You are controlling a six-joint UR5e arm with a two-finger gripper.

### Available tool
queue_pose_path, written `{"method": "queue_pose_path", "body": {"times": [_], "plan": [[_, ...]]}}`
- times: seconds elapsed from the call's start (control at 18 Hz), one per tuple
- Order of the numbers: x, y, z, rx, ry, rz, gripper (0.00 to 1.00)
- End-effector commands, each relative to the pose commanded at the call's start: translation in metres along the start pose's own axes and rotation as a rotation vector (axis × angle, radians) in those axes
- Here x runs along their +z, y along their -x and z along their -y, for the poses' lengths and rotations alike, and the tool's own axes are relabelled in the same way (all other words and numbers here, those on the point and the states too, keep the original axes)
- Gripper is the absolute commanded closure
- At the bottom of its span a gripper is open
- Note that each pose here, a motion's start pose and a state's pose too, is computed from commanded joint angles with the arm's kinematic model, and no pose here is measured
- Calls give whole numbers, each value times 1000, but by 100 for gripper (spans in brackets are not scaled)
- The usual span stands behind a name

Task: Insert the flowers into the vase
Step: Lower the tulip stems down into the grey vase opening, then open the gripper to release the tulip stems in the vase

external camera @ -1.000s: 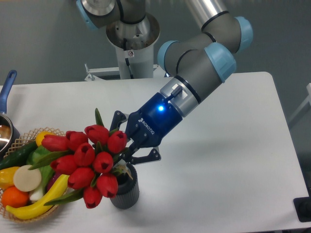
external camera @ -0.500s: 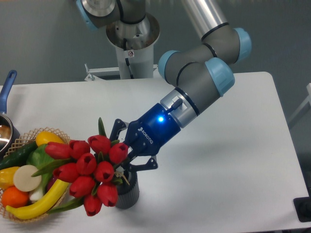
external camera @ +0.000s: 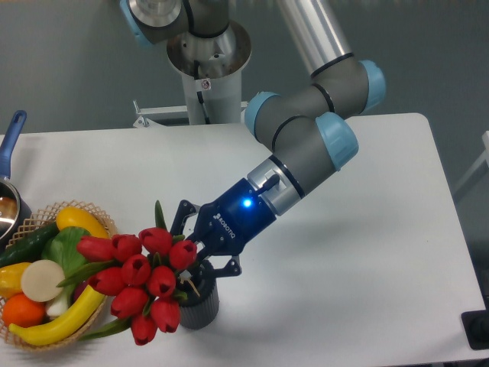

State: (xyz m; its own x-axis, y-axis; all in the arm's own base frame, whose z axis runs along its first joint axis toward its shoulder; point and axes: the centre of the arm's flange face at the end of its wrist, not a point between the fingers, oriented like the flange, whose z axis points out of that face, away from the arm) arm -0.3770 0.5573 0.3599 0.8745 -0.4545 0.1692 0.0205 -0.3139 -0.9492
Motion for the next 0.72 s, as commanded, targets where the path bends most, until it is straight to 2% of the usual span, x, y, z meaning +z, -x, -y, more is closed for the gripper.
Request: {"method": "queue_pose_path", "body": {"times": [0.17, 0.5, 0.61, 0.67, 0.72], "plan": [[-1, 2, -10, 4, 3, 2, 89], [-1, 0, -58, 49, 15, -4, 79], [-1, -2, -66, 58, 18, -7, 72], [-2, -3, -66, 56, 18, -6, 65], [-3, -2, -67, 54, 19, -2, 51]]}}
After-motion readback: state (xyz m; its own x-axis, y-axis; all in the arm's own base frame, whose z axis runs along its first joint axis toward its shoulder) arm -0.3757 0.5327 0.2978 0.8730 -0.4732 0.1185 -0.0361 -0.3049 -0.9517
